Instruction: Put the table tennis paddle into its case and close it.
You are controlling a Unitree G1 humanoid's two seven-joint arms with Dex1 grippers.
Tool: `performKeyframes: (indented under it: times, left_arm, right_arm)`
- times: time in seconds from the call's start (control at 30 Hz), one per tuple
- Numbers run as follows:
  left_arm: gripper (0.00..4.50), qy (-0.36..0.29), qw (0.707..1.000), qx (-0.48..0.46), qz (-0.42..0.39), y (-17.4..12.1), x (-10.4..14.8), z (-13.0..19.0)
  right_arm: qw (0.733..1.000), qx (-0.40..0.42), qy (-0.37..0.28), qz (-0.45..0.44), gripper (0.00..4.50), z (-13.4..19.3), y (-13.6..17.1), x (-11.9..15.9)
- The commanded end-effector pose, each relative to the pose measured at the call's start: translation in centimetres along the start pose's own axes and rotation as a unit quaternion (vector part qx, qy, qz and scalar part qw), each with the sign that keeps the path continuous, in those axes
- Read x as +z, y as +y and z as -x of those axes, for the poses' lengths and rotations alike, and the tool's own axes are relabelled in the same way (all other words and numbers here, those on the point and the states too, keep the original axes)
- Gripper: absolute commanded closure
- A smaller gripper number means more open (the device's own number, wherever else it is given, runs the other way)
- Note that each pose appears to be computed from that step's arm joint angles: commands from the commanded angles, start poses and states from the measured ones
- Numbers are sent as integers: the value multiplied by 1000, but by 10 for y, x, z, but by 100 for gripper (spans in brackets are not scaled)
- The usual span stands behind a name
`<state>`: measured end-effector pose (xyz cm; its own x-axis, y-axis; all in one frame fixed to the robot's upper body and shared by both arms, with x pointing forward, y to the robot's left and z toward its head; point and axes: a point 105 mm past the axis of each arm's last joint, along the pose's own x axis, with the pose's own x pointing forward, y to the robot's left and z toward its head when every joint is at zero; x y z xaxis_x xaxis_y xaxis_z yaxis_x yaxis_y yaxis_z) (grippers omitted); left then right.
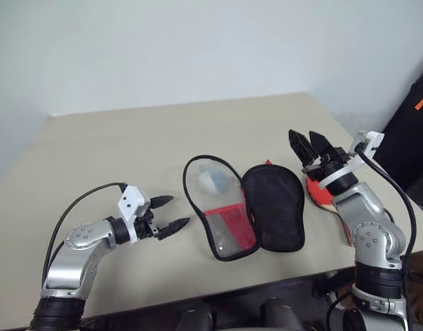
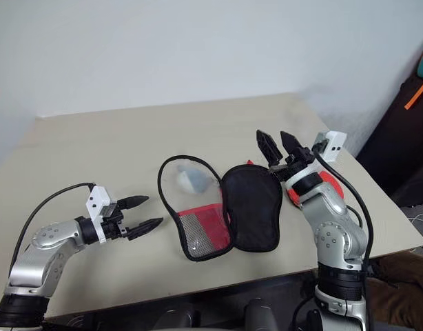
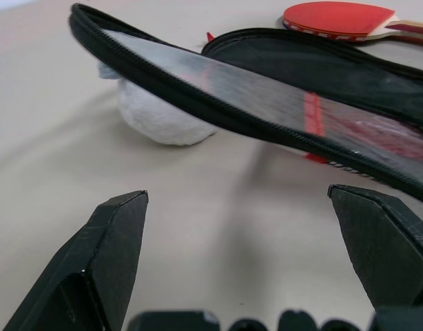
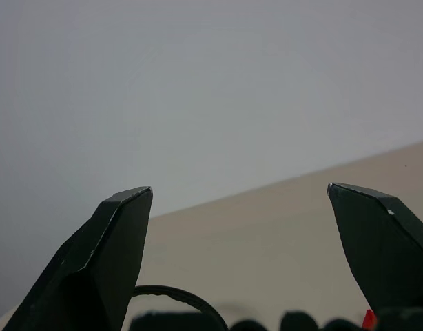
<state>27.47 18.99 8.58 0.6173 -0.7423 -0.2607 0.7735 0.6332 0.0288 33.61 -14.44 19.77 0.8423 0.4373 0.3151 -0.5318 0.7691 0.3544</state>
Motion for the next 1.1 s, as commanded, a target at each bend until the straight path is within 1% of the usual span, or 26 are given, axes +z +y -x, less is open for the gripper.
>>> performKeyframes:
  times: [0.03,0.17,0.33,0.43,0.57,0.73,0.8,0.93,1.0,1.1]
  left_arm:
    - [0,-19,999,14,-23,6,18,4]
    - [0,-26,999,13,-27,6,27,-3]
    - [0,-29,999,10,-28,2,34,0]
    - [0,-25,999,6,-22,-2,31,1]
    - [0,-21,1000,-6,-12,-10,26,0]
    - [0,-17,1000,-20,8,-15,17,-2]
    - [0,-10,999,-28,12,-19,9,-2]
    - [0,1,999,-49,19,-32,-6,-7]
    - [0,-3,998,-63,24,-39,-7,-11]
    - [0,-6,997,-72,27,-40,-9,-16]
  right_arm:
    - [999,11,-28,13,10,-6,5,14]
    - [999,7,-33,13,10,-8,4,13]
    - [1000,-4,-22,16,10,-8,1,6]
    - [1000,-22,1,13,10,-3,-8,-1]
    - [997,-68,29,33,10,9,-24,-2]
    - [982,-146,96,67,10,42,-49,-7]
    - [969,-197,132,66,10,60,-64,-12]
    - [944,-265,188,58,10,94,-84,-17]
    - [933,-290,206,54,10,106,-90,-19]
    - [918,-320,227,56,10,124,-96,-21]
